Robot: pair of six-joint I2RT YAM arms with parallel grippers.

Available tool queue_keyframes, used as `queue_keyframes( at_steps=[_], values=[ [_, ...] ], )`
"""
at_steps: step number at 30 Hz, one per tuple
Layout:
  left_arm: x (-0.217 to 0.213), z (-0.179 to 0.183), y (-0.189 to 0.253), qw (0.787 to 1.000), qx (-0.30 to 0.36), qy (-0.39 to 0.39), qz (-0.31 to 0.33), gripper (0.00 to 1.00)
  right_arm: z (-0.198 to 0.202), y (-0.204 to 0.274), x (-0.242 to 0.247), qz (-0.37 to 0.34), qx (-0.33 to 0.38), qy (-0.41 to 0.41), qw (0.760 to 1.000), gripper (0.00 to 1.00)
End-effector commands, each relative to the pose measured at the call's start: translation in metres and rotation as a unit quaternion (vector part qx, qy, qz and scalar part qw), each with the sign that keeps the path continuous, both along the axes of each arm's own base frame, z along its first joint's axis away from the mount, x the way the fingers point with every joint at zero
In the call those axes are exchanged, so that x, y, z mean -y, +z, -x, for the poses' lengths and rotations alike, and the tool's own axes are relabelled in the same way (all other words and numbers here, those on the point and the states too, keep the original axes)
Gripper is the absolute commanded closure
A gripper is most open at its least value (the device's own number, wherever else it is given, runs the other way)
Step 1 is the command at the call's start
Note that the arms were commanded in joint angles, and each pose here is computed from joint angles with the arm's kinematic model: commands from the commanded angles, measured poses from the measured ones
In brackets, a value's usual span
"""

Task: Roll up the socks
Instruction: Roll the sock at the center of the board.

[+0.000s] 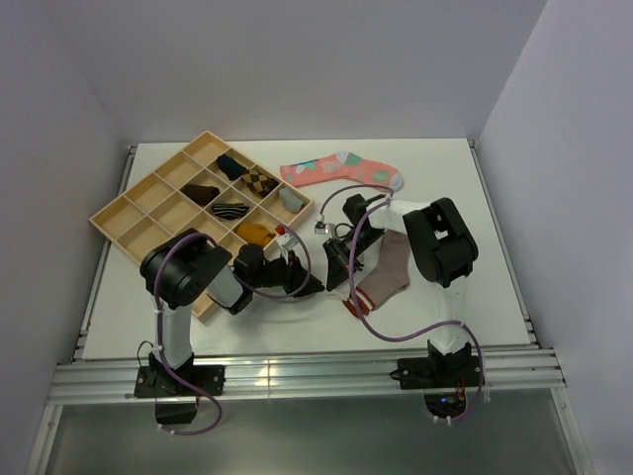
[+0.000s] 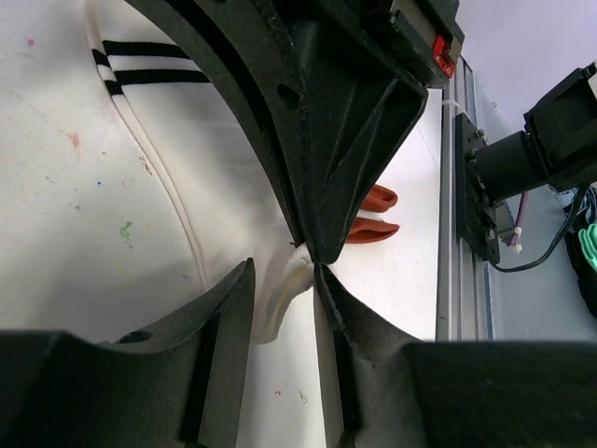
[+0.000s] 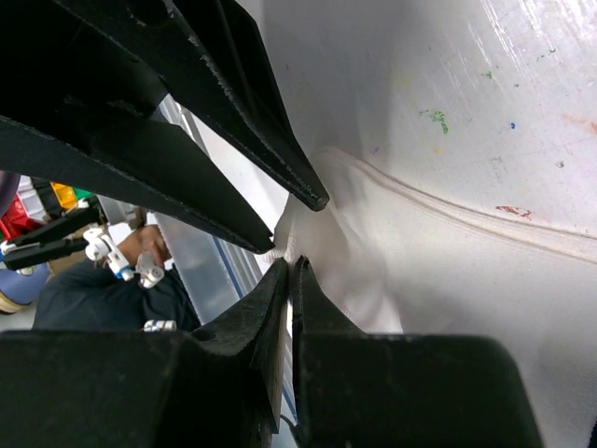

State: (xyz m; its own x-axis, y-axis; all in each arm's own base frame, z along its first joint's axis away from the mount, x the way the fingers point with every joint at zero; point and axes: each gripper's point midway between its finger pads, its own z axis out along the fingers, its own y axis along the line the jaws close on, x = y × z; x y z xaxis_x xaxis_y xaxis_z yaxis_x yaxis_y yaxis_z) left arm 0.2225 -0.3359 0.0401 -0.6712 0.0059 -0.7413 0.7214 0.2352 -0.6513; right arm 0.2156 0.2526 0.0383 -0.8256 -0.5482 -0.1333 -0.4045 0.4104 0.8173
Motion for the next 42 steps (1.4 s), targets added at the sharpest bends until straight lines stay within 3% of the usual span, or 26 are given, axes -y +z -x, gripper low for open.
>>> queue_keyframes(
  at_steps=[1, 12, 28, 34, 39, 42],
  values=[
    [0.004, 0.003, 0.005, 0.999, 0.025, -0.021, 0.012, 0.64, -0.003, 0.000, 0.002, -0.001, -0.007, -0.006, 1.000, 1.00],
    [0.006, 0.005, 0.003, 0.999, 0.018, -0.028, 0.018, 0.60, -0.004, -0.003, 0.002, 0.001, -0.006, -0.007, 1.000, 1.00],
    [0.014, 0.001, -0.007, 1.000, 0.013, -0.028, -0.004, 0.63, -0.006, -0.002, 0.002, 0.002, -0.001, -0.008, 1.000, 1.00],
    [0.015, 0.001, -0.010, 0.999, 0.009, -0.030, -0.007, 0.74, -0.007, -0.003, 0.002, 0.002, -0.001, -0.010, 1.000, 1.00],
    [0.014, 0.002, -0.010, 1.000, 0.005, -0.026, -0.009, 0.98, -0.010, -0.003, 0.003, 0.009, 0.011, -0.013, 1.000, 1.00],
    [0.012, 0.001, -0.012, 1.000, 0.004, -0.016, -0.023, 1.00, -0.014, -0.003, 0.004, 0.017, 0.022, -0.016, 0.999, 0.90]
  ],
)
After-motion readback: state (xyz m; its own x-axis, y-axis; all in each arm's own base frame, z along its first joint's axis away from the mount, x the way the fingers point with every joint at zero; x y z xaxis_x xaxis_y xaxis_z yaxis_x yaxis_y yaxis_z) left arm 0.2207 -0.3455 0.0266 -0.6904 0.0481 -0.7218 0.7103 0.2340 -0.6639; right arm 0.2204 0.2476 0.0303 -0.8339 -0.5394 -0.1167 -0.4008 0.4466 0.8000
